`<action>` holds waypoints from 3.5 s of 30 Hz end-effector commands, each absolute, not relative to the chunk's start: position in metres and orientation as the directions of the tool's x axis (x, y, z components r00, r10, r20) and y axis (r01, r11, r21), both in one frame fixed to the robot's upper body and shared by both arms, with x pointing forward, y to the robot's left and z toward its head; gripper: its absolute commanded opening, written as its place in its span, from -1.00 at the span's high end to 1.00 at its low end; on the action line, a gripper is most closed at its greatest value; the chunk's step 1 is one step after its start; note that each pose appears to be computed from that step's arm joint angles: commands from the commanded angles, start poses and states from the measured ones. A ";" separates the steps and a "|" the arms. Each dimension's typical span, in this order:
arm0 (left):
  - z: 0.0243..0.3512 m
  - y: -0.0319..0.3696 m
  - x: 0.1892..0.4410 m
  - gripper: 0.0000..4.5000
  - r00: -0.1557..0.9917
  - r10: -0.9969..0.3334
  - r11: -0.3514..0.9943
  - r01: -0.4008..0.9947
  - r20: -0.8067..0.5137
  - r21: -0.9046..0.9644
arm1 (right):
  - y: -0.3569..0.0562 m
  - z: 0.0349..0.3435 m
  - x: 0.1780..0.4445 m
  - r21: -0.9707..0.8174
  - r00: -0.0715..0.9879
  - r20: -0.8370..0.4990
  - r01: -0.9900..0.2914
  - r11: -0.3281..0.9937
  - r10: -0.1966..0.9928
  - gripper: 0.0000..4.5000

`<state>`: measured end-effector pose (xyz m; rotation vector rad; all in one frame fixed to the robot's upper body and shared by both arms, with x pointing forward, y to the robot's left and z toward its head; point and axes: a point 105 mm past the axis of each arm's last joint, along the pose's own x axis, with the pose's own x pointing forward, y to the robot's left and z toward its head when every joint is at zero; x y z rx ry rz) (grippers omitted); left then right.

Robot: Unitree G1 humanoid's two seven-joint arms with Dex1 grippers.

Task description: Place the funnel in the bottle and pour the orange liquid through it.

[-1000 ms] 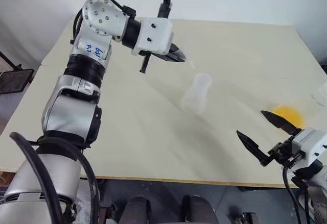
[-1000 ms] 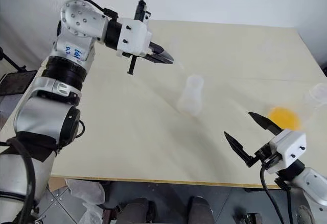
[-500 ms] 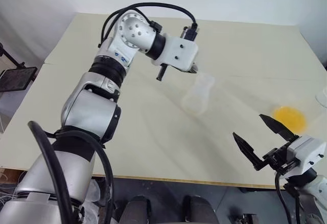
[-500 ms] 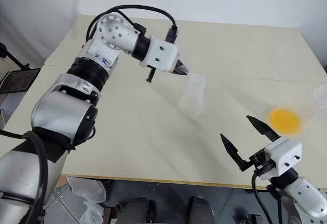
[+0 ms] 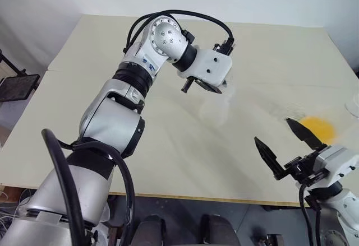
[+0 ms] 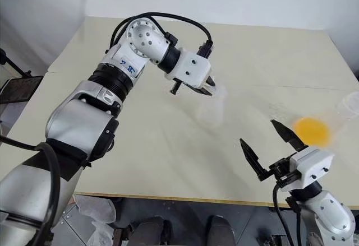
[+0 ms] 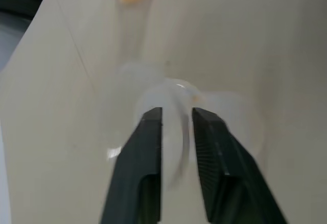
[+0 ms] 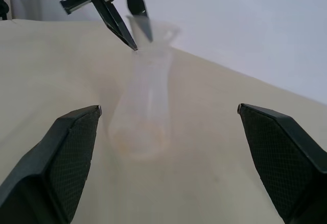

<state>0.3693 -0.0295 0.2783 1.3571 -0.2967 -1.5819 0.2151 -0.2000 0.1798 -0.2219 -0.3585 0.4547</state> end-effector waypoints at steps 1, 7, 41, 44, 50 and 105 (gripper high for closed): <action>0.301 -0.041 0.362 -0.02 0.103 -0.826 -0.441 0.495 -0.554 0.749 | -0.195 0.189 0.211 -0.306 0.821 0.328 -0.376 0.874 0.468 -1.00; 0.304 -0.032 0.369 -0.84 0.110 -0.867 -0.353 0.554 -0.487 0.754 | -0.195 0.188 0.212 -0.306 0.823 0.334 -0.367 0.879 0.459 -1.00; 0.216 0.106 0.350 -0.99 0.066 -0.994 0.089 0.954 0.089 0.285 | -0.353 0.178 0.201 -0.042 0.927 0.268 0.284 0.958 -0.263 -1.00; 0.216 0.105 0.347 -0.99 0.059 -0.994 0.082 0.955 0.089 0.286 | -0.364 0.189 0.216 0.024 0.927 0.277 0.258 0.966 -0.254 -1.00; 0.216 0.103 0.343 -0.99 0.054 -0.995 0.077 0.957 0.087 0.280 | -0.372 0.197 0.242 0.031 0.952 0.250 0.175 0.984 -0.177 -1.00; 0.203 0.102 0.334 -1.00 0.156 -0.975 0.194 0.944 0.157 0.266 | -0.201 0.293 0.327 -0.769 0.826 0.332 -0.041 0.638 0.455 -0.09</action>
